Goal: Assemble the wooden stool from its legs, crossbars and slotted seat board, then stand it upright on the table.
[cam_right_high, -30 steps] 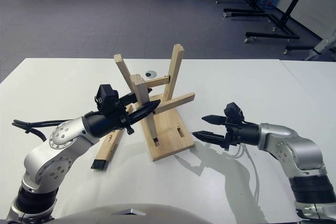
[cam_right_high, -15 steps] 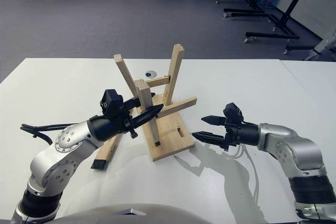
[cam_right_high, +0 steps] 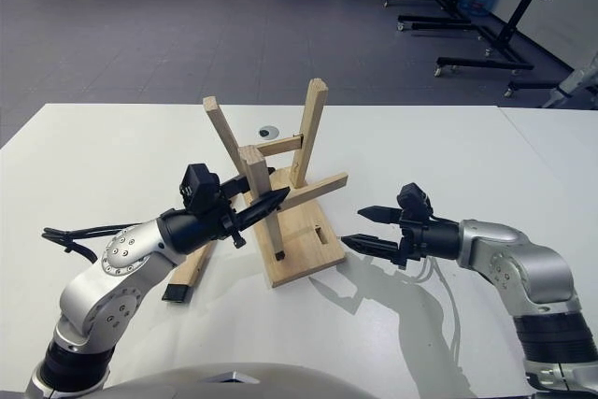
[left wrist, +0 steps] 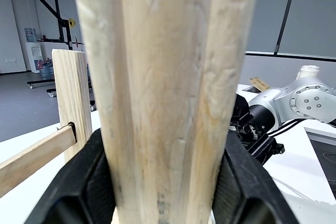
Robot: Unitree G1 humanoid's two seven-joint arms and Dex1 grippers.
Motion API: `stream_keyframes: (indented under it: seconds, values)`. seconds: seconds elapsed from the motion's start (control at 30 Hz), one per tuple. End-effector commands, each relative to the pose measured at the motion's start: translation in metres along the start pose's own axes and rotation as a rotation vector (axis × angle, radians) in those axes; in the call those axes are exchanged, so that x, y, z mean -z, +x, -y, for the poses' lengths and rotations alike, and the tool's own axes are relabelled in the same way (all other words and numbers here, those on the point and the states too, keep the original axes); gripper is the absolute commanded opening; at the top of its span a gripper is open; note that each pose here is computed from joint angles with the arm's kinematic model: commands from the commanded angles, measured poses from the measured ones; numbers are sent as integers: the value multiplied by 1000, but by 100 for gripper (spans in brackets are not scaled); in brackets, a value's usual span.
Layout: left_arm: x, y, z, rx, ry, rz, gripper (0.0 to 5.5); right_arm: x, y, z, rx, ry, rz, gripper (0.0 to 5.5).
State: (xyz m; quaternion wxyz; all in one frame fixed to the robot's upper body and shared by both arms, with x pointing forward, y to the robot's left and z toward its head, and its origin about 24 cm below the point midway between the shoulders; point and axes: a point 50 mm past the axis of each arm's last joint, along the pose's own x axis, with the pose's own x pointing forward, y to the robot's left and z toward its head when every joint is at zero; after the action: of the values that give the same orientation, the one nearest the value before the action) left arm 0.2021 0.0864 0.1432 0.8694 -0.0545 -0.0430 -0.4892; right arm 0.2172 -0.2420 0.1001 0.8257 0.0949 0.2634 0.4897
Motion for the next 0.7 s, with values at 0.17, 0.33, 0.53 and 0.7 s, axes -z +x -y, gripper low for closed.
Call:
stream_keyframes:
  seconds: [0.17, 0.33, 0.53, 0.7]
  values:
    - [6, -2, 1, 25, 7, -36, 206, -2, 0, 0, 2, 3, -2, 540]
    - [4, -4, -2, 40, 30, -43, 206, -1, 1, 0, -3, 5, 1, 540]
    - [2, -4, -4, 48, 40, -48, 206, 0, 2, -1, -8, 7, 4, 540]
    - [-1, -4, -11, 55, 46, -47, 206, 0, 3, -1, -8, 8, 6, 540]
